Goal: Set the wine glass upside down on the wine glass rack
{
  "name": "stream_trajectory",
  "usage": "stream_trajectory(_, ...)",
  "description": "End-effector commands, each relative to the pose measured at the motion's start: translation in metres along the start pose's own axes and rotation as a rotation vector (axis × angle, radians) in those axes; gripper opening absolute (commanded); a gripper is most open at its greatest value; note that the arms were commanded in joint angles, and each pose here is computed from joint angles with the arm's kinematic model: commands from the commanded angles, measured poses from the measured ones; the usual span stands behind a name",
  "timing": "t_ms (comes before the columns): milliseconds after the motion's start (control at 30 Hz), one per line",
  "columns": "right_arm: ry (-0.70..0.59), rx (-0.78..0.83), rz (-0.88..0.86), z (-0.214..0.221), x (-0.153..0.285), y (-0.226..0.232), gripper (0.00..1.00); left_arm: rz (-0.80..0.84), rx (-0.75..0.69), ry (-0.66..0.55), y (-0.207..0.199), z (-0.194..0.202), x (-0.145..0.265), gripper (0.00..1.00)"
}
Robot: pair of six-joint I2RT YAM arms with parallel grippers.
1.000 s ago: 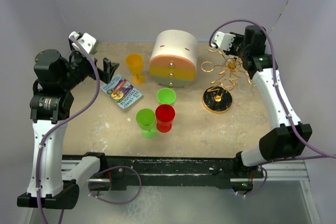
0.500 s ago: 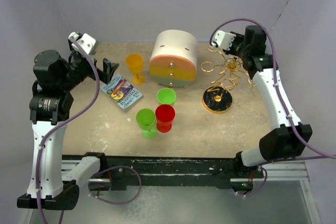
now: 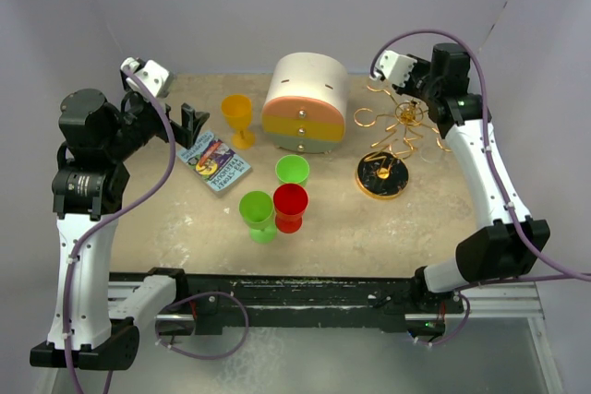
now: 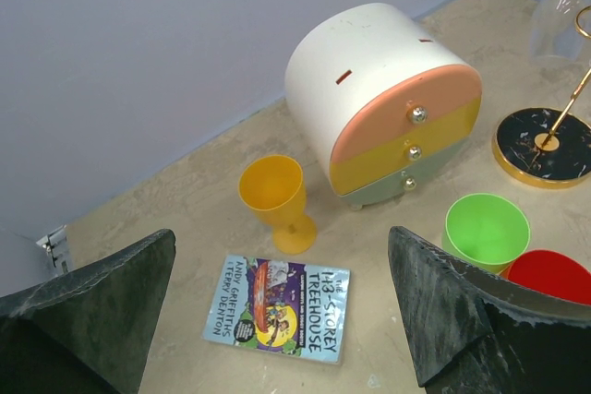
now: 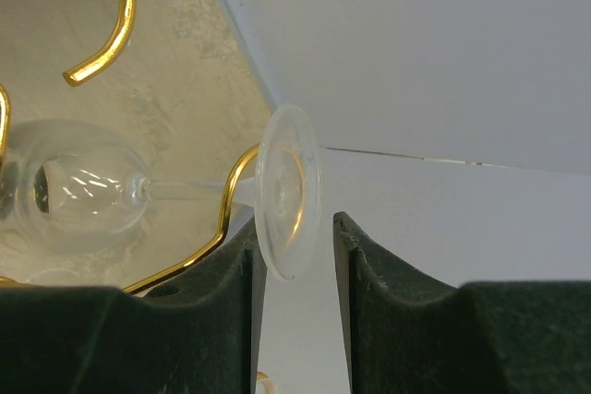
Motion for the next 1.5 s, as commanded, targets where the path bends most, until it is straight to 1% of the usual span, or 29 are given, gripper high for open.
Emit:
stream_trajectory(0,0.005,-0.031,0.083,0.0,0.015,-0.022,0.36,0.017,-0.041,-0.05,-0.002,-0.009,0.003,0.99)
stream_trajectory(467,0.004,-0.048,0.059,0.007,0.019,-0.027,0.35,0.022,-0.041,-0.045,-0.001,-0.008,0.002,0.99)
stream_trajectory(1467,0.044,-0.047,0.016,0.022,0.019,-0.011,0.35,0.027,-0.046,-0.043,-0.002,-0.006,0.003,0.99)
Point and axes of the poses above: each gripper's point midway between its finger pads, its own x axis back along the fingers, its own y axis along the line the jaws close on, z = x × y, the point moved 8 cm from there along x, back along the fingers, and after that the axes turned 14 degrees about x, right-handed, at the moved point
